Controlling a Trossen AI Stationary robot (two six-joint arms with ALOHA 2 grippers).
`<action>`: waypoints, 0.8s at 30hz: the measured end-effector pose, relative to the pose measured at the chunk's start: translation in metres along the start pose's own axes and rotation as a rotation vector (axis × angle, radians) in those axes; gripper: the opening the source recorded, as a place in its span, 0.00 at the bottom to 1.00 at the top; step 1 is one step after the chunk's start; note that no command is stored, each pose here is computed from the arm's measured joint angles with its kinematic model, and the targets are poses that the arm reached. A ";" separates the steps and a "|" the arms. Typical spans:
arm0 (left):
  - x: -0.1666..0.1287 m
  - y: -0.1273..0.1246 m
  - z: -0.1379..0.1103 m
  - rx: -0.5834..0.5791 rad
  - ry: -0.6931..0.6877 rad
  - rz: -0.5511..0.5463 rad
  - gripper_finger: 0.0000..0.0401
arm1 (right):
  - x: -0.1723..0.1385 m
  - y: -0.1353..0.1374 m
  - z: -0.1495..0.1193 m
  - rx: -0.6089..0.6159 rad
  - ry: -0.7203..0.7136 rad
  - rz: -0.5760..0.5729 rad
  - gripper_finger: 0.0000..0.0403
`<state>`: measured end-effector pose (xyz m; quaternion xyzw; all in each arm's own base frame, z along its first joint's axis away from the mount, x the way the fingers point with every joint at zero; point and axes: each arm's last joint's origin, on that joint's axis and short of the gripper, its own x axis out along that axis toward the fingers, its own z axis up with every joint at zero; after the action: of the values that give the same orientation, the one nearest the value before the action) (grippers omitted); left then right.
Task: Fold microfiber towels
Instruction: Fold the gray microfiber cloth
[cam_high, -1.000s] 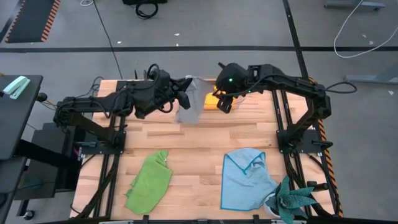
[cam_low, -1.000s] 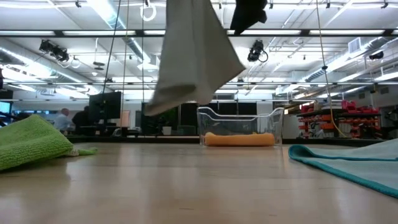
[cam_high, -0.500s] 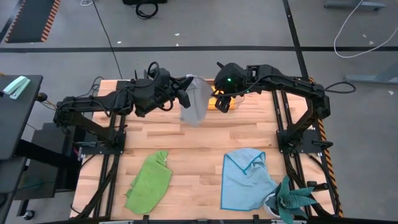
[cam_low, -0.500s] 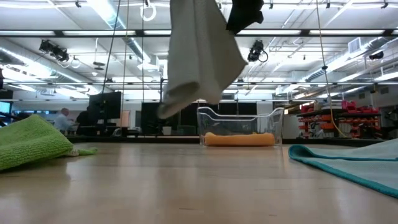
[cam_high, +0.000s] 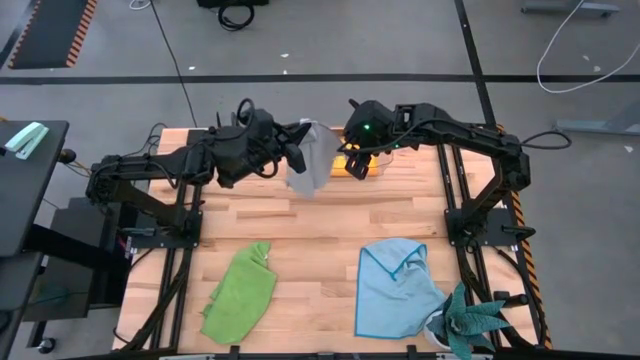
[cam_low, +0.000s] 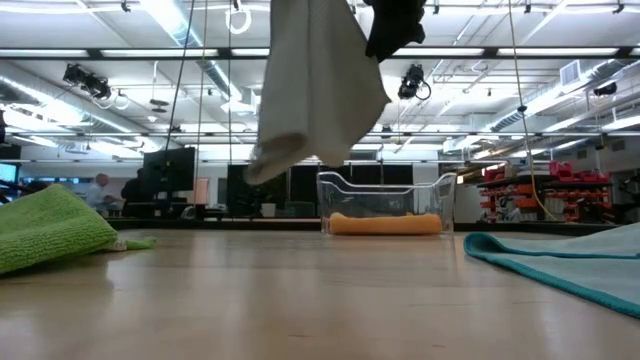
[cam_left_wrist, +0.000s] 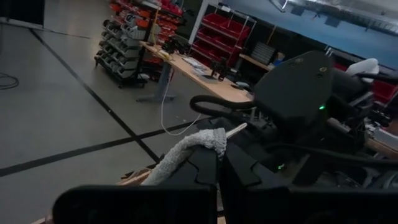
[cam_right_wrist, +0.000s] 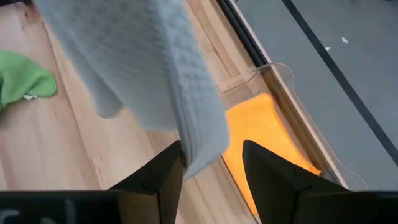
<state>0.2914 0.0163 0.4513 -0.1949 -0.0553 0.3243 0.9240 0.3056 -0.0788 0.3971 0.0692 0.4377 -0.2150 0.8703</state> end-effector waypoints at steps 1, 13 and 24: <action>0.000 -0.001 0.001 0.002 -0.006 -0.008 0.02 | 0.000 0.000 0.000 0.001 0.000 -0.001 0.42; -0.002 0.001 0.011 0.002 -0.053 -0.034 0.02 | 0.002 0.002 -0.001 0.002 -0.003 0.018 0.42; -0.004 0.001 0.014 0.004 -0.074 -0.041 0.02 | 0.028 0.004 -0.011 -0.009 0.035 0.051 0.42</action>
<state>0.2844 0.0188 0.4645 -0.1795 -0.0926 0.3125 0.9282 0.3142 -0.0809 0.3680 0.0802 0.4519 -0.1894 0.8680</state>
